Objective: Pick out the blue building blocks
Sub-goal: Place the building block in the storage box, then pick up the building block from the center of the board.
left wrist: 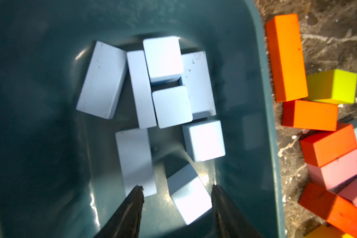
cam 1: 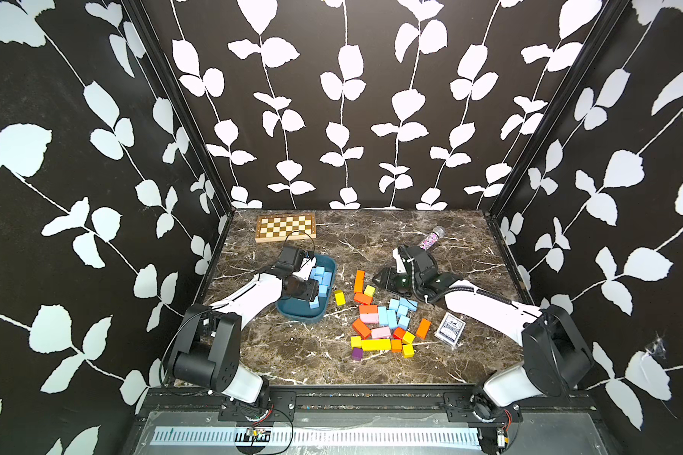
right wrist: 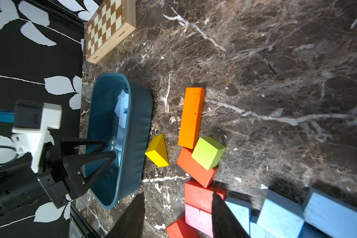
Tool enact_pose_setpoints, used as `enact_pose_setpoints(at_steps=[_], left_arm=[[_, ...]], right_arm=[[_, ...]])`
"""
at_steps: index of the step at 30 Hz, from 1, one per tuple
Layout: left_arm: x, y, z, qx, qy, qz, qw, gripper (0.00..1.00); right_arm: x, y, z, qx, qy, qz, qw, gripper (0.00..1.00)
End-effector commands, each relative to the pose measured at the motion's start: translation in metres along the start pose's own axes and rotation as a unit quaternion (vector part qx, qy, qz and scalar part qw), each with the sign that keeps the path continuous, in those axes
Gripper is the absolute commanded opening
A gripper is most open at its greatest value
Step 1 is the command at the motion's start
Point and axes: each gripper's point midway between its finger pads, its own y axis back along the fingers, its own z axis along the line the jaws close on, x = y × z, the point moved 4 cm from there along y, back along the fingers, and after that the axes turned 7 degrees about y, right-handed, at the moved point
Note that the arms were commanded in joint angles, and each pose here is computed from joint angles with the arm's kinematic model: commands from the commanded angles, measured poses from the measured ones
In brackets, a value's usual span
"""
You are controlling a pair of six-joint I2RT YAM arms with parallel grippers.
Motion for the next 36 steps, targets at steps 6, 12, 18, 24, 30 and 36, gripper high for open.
enact_pose_setpoints(at_steps=[6,12,18,24,30,36], left_arm=[[-0.030,0.041,-0.020,0.039,-0.057,-0.086,0.994,0.59],[-0.025,0.047,-0.023,0.055,-0.063,-0.100,0.991,0.59],[-0.019,0.048,-0.022,0.061,-0.055,-0.110,0.991,0.59],[-0.014,0.048,-0.021,0.068,-0.052,-0.106,0.991,0.58],[-0.015,0.048,-0.021,0.072,-0.054,-0.110,0.990,0.58],[-0.015,0.049,-0.022,0.079,-0.052,-0.111,0.989,0.57]], right_arm=[[0.011,0.021,-0.020,0.134,0.025,0.086,0.987,0.50],[0.025,0.041,-0.043,0.236,0.029,0.151,0.959,0.52],[0.042,0.038,-0.055,0.275,0.020,0.200,0.940,0.54],[0.041,0.012,-0.043,0.240,0.017,0.206,0.948,0.53],[0.048,-0.009,-0.043,0.232,0.019,0.225,0.946,0.51],[0.039,-0.016,-0.045,0.251,0.030,0.222,0.942,0.51]])
